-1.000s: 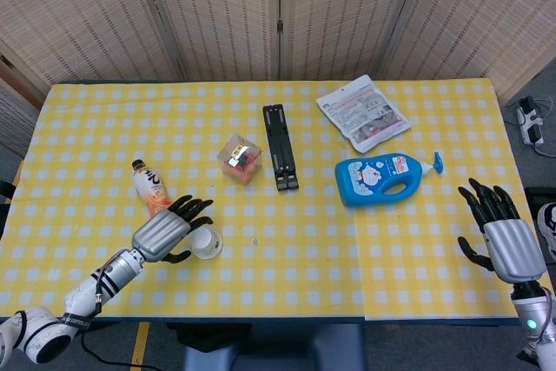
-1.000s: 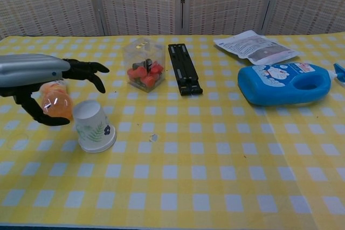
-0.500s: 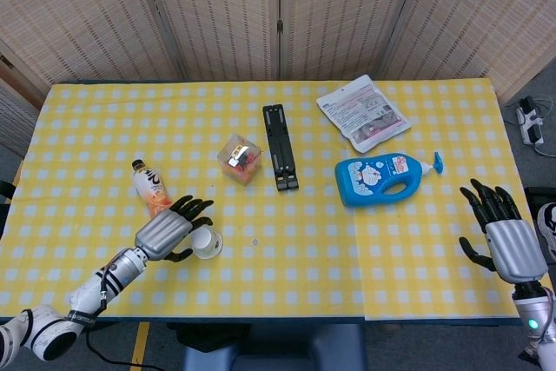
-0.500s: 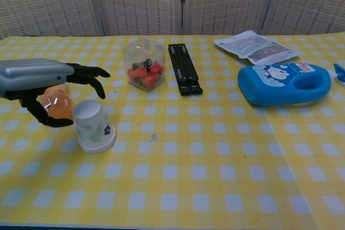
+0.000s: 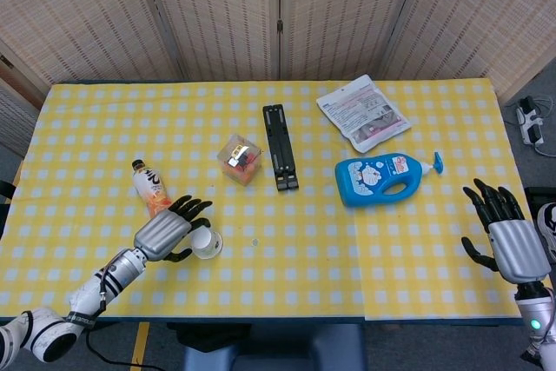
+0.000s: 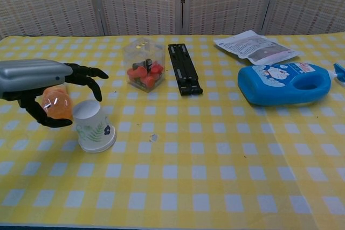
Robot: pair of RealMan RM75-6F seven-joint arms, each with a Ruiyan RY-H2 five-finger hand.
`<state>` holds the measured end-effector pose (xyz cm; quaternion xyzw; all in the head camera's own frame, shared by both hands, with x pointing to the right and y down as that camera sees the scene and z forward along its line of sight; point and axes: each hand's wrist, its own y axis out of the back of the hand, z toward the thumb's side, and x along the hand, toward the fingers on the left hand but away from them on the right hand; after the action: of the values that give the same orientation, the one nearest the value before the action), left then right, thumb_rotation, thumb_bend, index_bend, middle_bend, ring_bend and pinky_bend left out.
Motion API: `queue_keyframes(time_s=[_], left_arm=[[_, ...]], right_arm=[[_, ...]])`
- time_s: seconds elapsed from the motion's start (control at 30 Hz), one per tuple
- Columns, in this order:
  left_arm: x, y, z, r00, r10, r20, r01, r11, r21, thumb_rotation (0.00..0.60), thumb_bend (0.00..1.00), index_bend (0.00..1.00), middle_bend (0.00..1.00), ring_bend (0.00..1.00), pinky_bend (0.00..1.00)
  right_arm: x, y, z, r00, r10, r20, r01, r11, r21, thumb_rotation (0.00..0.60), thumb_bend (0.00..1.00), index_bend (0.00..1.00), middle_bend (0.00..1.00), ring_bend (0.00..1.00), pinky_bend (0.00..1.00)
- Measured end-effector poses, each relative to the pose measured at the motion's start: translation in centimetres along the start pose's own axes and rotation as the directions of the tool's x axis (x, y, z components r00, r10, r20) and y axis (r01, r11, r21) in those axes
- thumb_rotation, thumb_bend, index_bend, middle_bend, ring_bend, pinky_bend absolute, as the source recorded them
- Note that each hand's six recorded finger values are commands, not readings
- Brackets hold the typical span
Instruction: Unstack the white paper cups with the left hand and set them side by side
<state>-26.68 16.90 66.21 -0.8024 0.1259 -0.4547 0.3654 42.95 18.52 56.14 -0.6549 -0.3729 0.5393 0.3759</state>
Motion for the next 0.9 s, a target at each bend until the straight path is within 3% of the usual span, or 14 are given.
queue_keyframes(time_s=[0.9], left_arm=[[0.54, 0.04, 0.38, 1.0, -0.01, 0.003, 0.01, 1.0, 0.01, 0.6, 0.43, 0.35, 0.09, 0.06, 0.01]], right_arm=[[0.36, -0.15, -0.28, 1.0, 0.008, 0.01, -0.008, 1.0, -0.009, 0.6, 0.39, 0.0, 0.0, 0.06, 0.0]])
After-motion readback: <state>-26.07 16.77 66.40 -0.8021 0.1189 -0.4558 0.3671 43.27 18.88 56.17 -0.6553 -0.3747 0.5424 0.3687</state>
